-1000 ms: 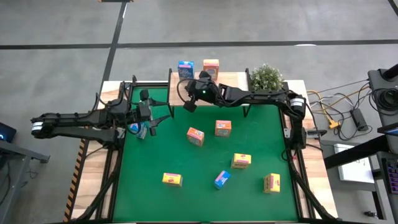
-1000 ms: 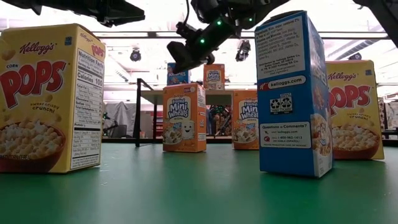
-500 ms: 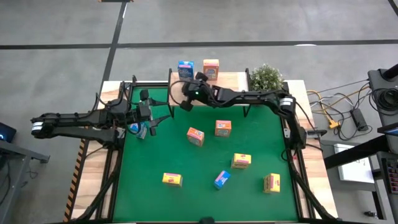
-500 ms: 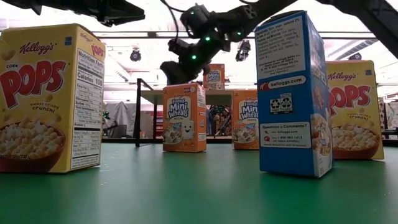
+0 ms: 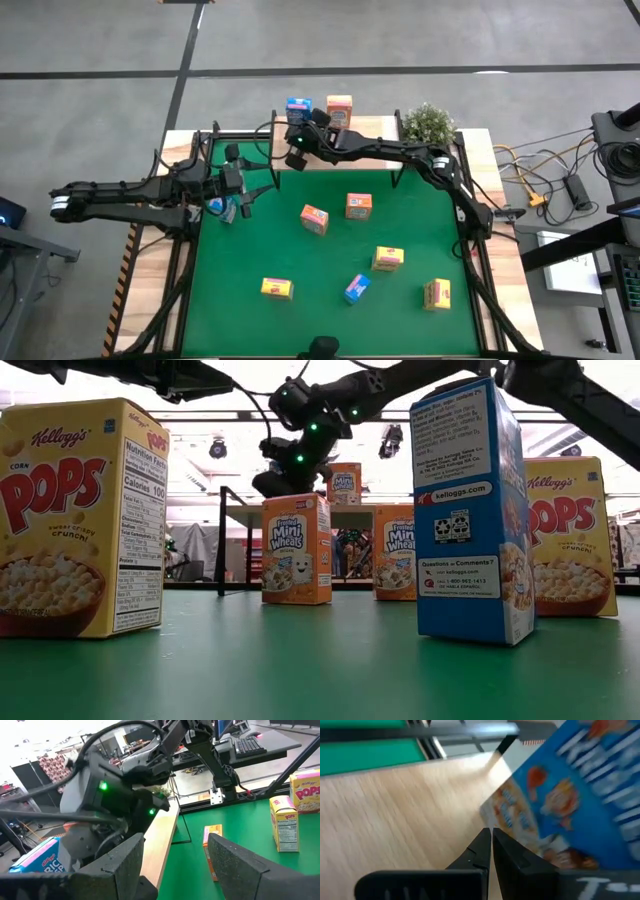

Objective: Stack cereal on shelf
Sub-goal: Adjust the blue cereal box on the shelf

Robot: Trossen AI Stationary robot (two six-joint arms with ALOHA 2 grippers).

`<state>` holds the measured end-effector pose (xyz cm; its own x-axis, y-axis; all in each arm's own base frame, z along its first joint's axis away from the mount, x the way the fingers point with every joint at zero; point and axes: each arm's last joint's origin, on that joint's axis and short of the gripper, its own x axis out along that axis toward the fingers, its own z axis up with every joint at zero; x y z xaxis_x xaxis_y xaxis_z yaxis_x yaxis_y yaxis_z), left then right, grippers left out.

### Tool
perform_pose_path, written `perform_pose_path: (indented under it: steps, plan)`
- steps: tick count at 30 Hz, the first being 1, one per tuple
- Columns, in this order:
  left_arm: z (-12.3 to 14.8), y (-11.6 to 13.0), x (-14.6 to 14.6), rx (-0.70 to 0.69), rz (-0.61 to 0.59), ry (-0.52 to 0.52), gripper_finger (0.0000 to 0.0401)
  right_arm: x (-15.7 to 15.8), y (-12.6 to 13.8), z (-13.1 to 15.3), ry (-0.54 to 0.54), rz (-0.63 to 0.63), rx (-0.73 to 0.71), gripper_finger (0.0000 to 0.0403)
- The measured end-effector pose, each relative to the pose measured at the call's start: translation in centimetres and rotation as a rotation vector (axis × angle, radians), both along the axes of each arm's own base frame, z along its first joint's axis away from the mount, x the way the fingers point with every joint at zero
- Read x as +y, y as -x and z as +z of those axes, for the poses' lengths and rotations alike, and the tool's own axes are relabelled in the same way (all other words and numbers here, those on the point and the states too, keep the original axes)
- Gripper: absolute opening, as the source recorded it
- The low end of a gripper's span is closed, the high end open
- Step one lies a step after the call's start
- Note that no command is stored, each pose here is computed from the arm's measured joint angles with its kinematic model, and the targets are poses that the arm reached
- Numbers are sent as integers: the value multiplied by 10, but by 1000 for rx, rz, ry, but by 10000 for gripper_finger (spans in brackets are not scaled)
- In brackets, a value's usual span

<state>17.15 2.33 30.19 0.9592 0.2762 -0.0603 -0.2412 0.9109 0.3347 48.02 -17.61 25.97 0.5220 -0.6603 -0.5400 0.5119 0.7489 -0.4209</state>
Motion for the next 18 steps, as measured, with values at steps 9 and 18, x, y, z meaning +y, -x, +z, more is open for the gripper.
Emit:
perform_pose_path:
  steps: [9, 18]
  plan:
    - [0, 0, 0, 0, 0, 0, 205, -8, 4, -1, 1, -17, 8, 9]
    - [0, 0, 0, 0, 0, 0, 205, -10, 5, 0, 12, -12, 20, 9]
